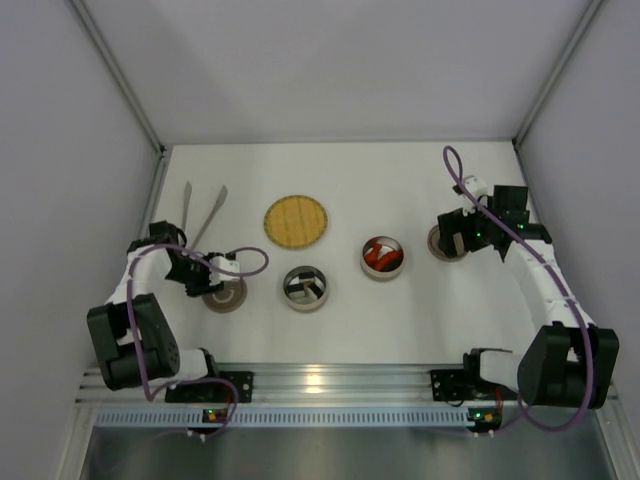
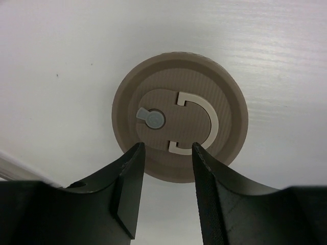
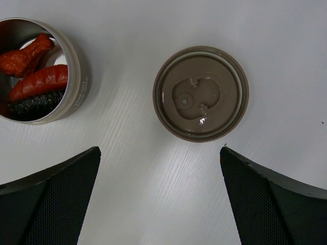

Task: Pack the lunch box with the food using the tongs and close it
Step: Adjust the box lid at the center of the board.

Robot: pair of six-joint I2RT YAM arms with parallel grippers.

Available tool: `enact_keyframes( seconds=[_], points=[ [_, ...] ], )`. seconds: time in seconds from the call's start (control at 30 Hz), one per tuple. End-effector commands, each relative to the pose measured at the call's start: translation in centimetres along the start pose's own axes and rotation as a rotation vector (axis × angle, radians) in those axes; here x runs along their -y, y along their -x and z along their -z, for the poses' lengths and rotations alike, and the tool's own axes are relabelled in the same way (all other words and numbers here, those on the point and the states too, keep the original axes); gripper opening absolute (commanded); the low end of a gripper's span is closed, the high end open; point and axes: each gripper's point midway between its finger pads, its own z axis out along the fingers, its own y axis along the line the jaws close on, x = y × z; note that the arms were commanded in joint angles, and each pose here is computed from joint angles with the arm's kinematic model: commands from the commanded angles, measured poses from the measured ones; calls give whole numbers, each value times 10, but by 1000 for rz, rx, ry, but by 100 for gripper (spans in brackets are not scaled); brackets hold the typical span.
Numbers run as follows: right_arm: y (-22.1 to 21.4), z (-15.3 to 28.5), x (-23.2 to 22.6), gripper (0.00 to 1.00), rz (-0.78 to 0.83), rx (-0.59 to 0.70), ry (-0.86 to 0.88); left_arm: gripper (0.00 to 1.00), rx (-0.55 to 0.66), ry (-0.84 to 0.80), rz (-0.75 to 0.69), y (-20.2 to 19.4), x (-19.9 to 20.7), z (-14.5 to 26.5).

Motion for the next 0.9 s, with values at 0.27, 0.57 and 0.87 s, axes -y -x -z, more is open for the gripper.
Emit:
enact_keyframes(
  seconds=[0.27, 0.57, 0.87],
  points=[
    [34, 7, -14, 99, 37, 74, 28, 48, -48, 54, 408, -20, -51, 2],
    [60, 7, -46, 99, 118, 98, 103, 44, -106, -96, 510, -32, -29, -18],
    [119, -5, -130, 98, 94, 227, 324, 25, -155, -110, 591, -29, -34, -44]
  ],
)
